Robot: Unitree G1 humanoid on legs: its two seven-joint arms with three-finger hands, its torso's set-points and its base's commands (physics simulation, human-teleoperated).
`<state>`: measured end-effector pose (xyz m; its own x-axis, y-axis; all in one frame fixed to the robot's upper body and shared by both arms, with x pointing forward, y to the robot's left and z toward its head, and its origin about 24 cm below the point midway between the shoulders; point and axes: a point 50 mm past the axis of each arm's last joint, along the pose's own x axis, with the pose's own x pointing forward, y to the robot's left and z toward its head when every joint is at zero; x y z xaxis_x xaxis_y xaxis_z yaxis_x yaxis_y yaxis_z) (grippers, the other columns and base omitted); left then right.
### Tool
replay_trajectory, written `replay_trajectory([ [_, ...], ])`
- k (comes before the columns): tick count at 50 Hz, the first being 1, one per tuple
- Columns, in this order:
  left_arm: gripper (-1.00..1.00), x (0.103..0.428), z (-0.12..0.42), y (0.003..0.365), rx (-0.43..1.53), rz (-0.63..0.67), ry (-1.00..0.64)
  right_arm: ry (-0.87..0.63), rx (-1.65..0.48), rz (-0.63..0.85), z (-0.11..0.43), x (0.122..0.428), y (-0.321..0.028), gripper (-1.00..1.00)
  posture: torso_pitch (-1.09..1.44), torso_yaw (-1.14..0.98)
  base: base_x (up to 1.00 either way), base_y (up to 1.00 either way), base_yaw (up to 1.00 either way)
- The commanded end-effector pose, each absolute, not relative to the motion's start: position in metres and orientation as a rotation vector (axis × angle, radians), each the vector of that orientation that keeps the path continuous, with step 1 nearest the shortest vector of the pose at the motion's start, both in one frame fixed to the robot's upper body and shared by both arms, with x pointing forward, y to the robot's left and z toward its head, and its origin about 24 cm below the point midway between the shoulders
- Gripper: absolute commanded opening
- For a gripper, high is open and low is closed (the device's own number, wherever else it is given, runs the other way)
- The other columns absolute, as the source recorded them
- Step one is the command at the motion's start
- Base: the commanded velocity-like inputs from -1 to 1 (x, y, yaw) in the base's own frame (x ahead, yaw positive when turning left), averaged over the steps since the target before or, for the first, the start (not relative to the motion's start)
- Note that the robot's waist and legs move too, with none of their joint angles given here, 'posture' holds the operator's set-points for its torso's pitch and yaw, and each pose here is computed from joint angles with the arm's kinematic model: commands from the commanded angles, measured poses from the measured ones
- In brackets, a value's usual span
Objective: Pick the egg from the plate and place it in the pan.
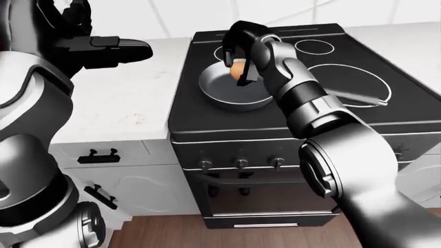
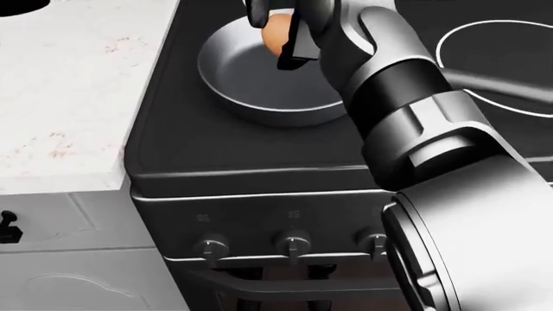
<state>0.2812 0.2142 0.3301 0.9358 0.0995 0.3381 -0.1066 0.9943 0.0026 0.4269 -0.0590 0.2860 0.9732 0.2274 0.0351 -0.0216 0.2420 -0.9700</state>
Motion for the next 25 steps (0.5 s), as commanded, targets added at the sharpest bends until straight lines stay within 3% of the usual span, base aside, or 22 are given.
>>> replay_trajectory([
  [1,1.0,0.273,0.345,0.215,0.02,0.114,-0.427,-0.286,-1.317,0.118,0.315,0.422,-0.054,-1.0,0.0,0.0,0.0,0.0,0.0],
  [25,1.0,0.272,0.347,0.216,0.018,0.117,-0.43,-0.268,-1.291,0.096,0.299,0.425,-0.057,-1.0,0.0,0.0,0.0,0.0,0.0],
])
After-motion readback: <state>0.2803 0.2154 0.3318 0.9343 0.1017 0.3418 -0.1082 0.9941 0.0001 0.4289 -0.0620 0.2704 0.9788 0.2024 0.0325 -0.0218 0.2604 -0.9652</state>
